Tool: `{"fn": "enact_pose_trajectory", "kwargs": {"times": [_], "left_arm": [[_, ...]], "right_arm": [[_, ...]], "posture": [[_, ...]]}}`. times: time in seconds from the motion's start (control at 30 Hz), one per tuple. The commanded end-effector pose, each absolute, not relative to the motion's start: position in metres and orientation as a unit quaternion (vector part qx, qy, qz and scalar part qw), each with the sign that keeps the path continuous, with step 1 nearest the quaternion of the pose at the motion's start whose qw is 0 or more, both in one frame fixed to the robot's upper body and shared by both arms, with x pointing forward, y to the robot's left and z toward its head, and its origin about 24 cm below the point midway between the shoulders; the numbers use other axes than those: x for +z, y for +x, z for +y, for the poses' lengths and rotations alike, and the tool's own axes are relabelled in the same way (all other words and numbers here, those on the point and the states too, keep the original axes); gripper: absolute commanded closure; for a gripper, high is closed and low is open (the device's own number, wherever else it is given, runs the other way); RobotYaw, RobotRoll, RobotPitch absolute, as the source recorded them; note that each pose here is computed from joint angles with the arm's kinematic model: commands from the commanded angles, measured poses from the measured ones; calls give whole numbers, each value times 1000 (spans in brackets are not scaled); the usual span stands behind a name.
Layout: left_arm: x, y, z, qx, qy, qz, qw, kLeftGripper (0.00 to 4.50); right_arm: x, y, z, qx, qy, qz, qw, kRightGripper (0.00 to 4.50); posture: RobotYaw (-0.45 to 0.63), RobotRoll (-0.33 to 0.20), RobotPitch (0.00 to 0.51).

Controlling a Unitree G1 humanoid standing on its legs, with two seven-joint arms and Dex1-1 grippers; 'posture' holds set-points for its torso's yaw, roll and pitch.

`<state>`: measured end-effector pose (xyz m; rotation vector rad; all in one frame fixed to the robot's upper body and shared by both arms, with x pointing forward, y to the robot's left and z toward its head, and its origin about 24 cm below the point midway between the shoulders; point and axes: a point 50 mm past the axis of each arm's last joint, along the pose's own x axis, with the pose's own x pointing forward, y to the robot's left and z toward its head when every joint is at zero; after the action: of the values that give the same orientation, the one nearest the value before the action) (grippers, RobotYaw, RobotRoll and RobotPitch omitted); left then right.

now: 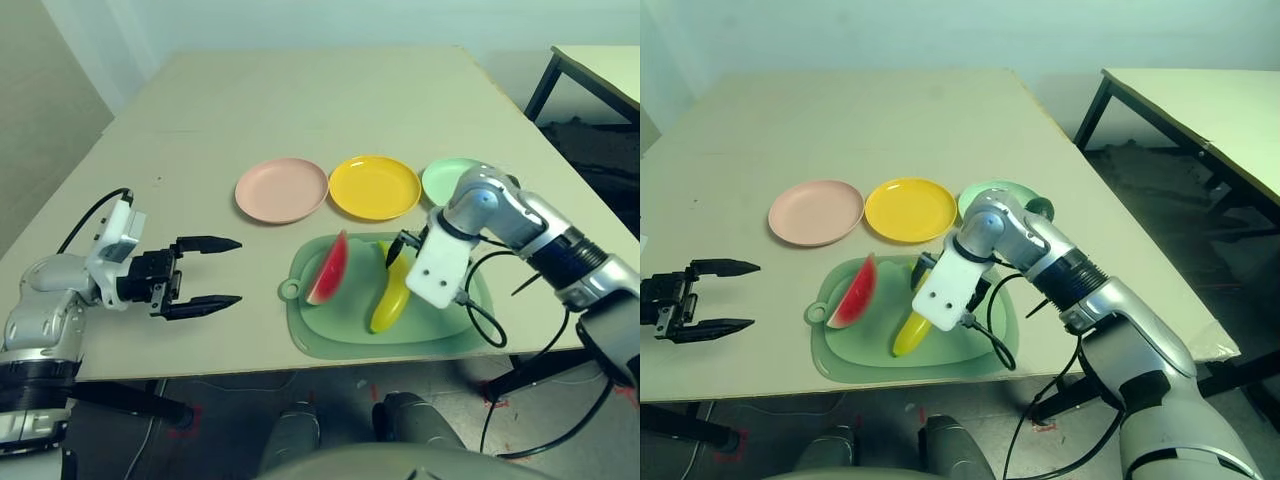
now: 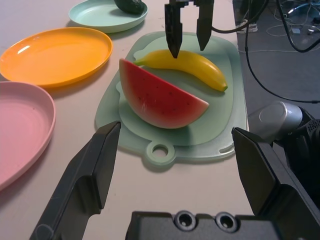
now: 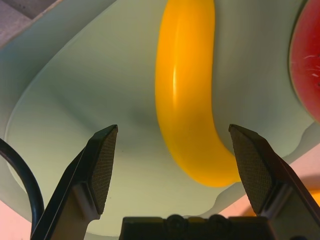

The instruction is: Place the fruits into color-matched plates.

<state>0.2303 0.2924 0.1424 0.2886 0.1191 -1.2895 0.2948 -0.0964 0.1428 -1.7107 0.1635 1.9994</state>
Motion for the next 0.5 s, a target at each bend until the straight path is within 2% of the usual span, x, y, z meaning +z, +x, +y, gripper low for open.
{"fn": "enact_pose_trajectory", "kwargs": {"times": [0.03,0.17,0.2,0.27,0.47,0.5], "left_arm": [[144,232,287,-602,135,51,786,0],[145,231,283,-602,134,46,786,0],[145,231,283,-602,134,46,786,0],[145,231,282,-601,134,46,787,0],[147,231,282,-599,135,45,788,0],[147,231,282,-598,135,46,788,0]], "right_arm": [[136,292,-95,740,-625,67,241,26],[134,290,-96,742,-621,75,241,26],[134,290,-96,742,-621,76,241,198],[134,290,-96,742,-619,78,244,657],[131,290,-97,744,-615,87,247,2784],[131,289,-98,744,-615,88,247,2823]], "posture": [[-40,0,43],[-35,0,47],[-35,0,47],[-33,0,47],[-33,0,47],[-33,0,47]]}}
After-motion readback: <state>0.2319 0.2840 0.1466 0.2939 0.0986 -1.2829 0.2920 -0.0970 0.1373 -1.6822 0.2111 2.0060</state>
